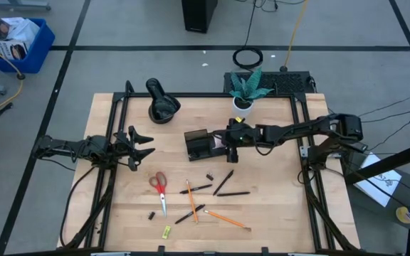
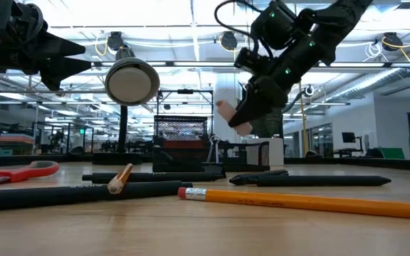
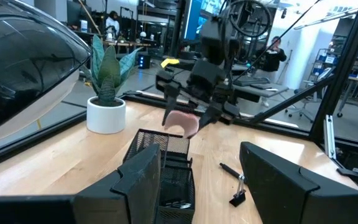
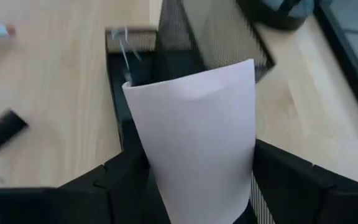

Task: Pick and place office supplies into organizer
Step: Put the pink sticky notes into the desk organizer, then put the black pen into the desk organizer

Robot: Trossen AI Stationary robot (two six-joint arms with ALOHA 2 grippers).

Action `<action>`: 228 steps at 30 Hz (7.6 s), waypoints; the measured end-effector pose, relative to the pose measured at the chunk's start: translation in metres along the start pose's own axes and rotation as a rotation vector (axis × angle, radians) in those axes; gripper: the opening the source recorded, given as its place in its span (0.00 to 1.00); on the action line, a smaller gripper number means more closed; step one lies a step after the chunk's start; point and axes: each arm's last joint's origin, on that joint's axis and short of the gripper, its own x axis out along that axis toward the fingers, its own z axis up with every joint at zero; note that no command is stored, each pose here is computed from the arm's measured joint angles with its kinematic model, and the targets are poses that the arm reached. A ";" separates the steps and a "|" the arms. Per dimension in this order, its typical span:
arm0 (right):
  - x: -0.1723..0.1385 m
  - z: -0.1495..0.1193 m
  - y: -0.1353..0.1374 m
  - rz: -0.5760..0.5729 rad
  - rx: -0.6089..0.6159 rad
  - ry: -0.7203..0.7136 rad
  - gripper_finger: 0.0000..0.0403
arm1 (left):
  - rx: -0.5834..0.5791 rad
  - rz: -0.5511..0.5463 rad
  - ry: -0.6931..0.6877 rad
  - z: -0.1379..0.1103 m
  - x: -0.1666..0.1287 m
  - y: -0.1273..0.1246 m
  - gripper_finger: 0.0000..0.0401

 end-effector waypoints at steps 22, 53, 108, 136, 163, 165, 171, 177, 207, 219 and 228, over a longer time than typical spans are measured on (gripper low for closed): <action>0.014 -0.011 0.000 -0.033 0.094 0.066 0.82 | 0.000 0.000 0.000 0.000 0.000 0.000 0.56; 0.011 0.001 0.015 -0.027 0.233 -0.025 0.97 | 0.000 0.000 0.000 0.000 0.000 0.000 0.56; -0.069 -0.045 0.179 0.056 0.216 0.319 0.97 | 0.000 0.000 0.000 0.000 0.000 0.000 0.56; -0.047 -0.087 0.194 0.086 0.222 0.098 0.97 | 0.000 0.000 -0.001 0.000 0.000 0.000 0.56; -0.036 -0.149 0.190 0.112 0.226 -0.229 0.97 | 0.000 0.000 0.000 0.000 0.000 0.000 0.56; -0.034 -0.150 0.190 0.115 0.227 -0.238 0.97 | 0.000 0.000 0.000 0.000 0.000 0.000 0.56; -0.031 -0.154 0.192 0.105 0.221 -0.237 0.97 | 0.000 0.000 0.000 0.000 0.000 0.000 0.56; -0.031 -0.153 0.193 0.120 0.221 -0.249 0.97 | 0.000 0.000 0.000 0.000 0.000 0.000 0.56; -0.029 -0.156 0.193 0.137 0.224 -0.245 0.62 | 0.000 0.000 0.000 0.000 0.000 0.000 0.56; -0.029 -0.156 0.193 0.140 0.223 -0.237 0.45 | 0.000 0.000 0.000 0.000 0.000 0.000 0.56; -0.029 -0.156 0.194 0.155 0.222 -0.233 0.34 | 0.000 0.000 0.000 0.000 0.000 0.000 0.56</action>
